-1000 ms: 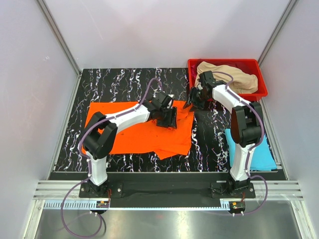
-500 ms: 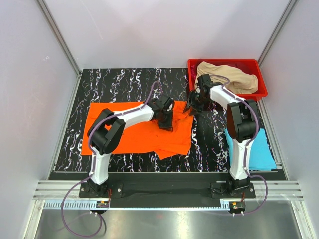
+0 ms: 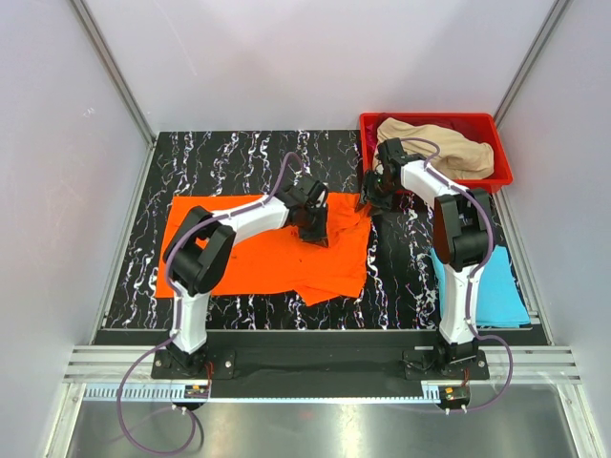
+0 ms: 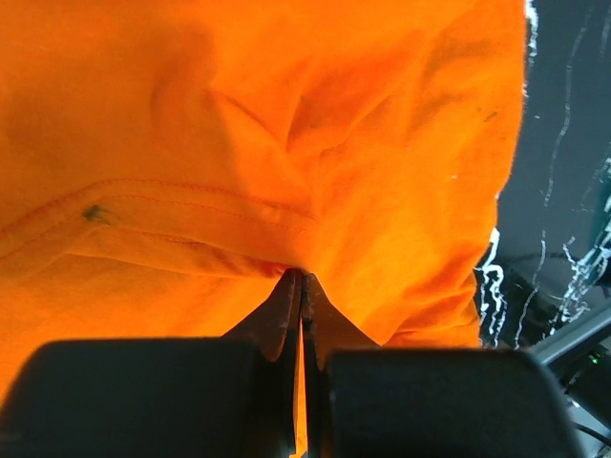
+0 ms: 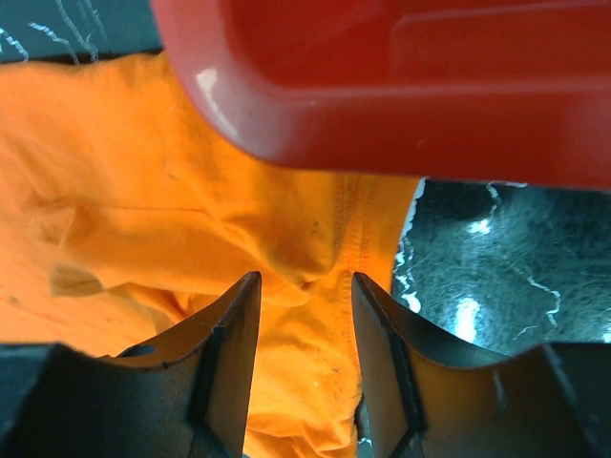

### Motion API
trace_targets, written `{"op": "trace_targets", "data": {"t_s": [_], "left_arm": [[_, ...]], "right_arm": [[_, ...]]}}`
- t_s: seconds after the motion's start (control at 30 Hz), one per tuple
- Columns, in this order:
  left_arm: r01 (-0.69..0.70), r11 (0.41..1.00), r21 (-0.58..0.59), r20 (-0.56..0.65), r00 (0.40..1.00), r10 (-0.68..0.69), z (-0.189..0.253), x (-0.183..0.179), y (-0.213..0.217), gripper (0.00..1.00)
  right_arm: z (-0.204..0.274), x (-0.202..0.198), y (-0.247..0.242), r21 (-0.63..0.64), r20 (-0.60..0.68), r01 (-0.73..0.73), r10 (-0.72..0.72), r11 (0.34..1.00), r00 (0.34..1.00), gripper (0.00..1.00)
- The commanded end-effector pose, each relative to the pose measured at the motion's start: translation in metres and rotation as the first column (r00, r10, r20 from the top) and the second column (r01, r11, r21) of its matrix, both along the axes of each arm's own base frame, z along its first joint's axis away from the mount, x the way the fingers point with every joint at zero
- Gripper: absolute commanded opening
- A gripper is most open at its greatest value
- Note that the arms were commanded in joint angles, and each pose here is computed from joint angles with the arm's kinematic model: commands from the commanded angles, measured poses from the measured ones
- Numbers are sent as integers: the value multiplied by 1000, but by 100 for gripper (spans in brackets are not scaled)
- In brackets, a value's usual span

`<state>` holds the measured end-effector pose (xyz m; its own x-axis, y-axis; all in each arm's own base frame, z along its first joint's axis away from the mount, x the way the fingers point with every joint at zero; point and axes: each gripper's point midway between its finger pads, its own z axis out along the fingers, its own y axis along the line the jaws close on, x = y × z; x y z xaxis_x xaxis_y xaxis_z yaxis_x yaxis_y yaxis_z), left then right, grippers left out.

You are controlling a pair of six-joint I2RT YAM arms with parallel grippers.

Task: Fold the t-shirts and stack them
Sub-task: Fold the tshirt

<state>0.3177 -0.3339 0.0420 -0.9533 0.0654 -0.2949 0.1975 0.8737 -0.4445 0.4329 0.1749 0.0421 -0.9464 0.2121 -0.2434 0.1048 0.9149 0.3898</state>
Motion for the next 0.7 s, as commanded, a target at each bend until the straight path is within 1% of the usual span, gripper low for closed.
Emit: {"op": "trace_targets", "data": {"t_s": [0.0,0.1,0.23,0.43,0.53,0.57,0.6,0.63,0.67], "left_arm": [[41,995,-91,75,997,-35,39,3,-11,0],[36,993,-109,63,998,-30,40,-1,-10,0],[37,989,-146,69,997,-27,57,-7,-9,0],[39,986,-162,45,998,-32,69,-19,3,0],[50,986,-162,35,998,-45,66,-21,2,0],[48,987,-154,18,999,-46,60,-20,0,6],[41,989,-144,9,999,-40,55,-18,0,33],[31,989,-143,5,1000,-31,53,-17,-1,41],[26,989,-143,17,1000,-24,51,-13,-3,46]], "right_arm": [[9,18,-6,-32,64,4,-2,999,998,50],[10,20,-8,-39,74,5,-2,999,997,50],[7,22,-8,-47,73,6,-2,999,997,49],[-1,29,-11,-71,87,8,-2,997,996,47],[-4,33,-13,-91,96,-4,12,996,995,45],[-3,34,-13,-91,99,-5,14,996,995,45],[-2,36,-13,-92,105,-6,16,996,994,44],[0,37,-13,-93,109,-10,20,996,994,43],[1,36,-13,-93,106,-12,22,996,994,43]]}}
